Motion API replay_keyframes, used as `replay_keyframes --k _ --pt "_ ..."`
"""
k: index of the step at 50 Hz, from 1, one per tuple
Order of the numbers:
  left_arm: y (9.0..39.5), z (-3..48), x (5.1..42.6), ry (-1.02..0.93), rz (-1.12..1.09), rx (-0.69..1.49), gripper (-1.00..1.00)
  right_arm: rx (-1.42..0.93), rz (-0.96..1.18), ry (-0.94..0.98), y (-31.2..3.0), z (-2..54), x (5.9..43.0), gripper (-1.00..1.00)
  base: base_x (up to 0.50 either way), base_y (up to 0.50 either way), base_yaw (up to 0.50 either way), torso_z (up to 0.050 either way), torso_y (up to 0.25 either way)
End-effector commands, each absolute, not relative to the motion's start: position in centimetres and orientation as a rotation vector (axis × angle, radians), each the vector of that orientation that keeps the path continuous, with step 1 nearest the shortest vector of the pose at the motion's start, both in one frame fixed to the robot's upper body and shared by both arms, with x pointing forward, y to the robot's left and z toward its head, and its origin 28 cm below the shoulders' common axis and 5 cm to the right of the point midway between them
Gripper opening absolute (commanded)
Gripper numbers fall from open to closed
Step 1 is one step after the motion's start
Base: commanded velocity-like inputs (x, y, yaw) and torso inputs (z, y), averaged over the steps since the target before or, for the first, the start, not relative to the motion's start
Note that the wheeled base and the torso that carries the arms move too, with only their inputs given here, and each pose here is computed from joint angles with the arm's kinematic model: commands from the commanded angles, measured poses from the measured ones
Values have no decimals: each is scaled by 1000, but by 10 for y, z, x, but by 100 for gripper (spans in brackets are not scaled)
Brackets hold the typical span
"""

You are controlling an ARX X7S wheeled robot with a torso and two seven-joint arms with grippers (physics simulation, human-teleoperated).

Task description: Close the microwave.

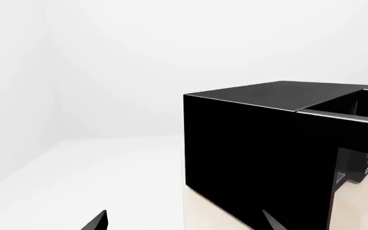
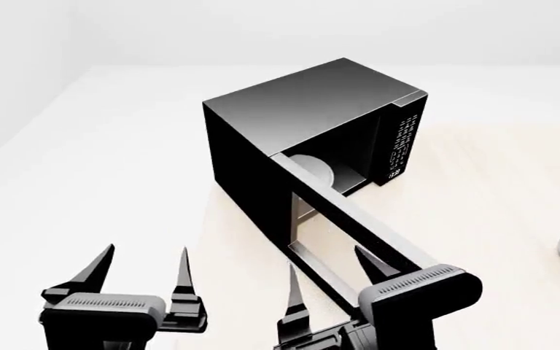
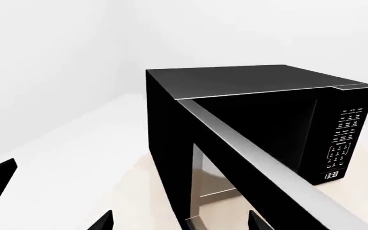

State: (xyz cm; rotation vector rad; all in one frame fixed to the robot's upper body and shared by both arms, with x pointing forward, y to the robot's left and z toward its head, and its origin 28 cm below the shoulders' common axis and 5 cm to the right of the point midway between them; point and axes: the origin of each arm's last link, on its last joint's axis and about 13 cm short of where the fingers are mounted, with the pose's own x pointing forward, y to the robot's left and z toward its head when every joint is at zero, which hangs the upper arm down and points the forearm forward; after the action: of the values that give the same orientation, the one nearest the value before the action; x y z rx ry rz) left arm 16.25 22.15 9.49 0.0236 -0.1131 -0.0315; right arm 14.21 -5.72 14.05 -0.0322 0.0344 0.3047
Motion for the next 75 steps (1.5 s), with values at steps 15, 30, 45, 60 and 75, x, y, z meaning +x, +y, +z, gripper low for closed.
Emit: replay_keyframes --k 15,30,45,60,75 --pt "222 95 161 -112 -33 23 100 -35 267 105 -59 125 149 100 0 0 0 0 0" --pt "223 95 166 -113 -32 20 100 -47 248 141 -58 114 163 100 0 0 0 -1 0" --pt "222 95 161 -113 -30 21 100 -50 243 150 -60 111 159 100 0 0 0 -2 0" --pt "221 96 161 -113 -29 19 100 -44 207 171 -62 107 169 100 0 0 0 -2 0" --pt "221 94 164 -113 -28 17 100 -46 155 194 -67 102 187 100 0 0 0 -2 0"
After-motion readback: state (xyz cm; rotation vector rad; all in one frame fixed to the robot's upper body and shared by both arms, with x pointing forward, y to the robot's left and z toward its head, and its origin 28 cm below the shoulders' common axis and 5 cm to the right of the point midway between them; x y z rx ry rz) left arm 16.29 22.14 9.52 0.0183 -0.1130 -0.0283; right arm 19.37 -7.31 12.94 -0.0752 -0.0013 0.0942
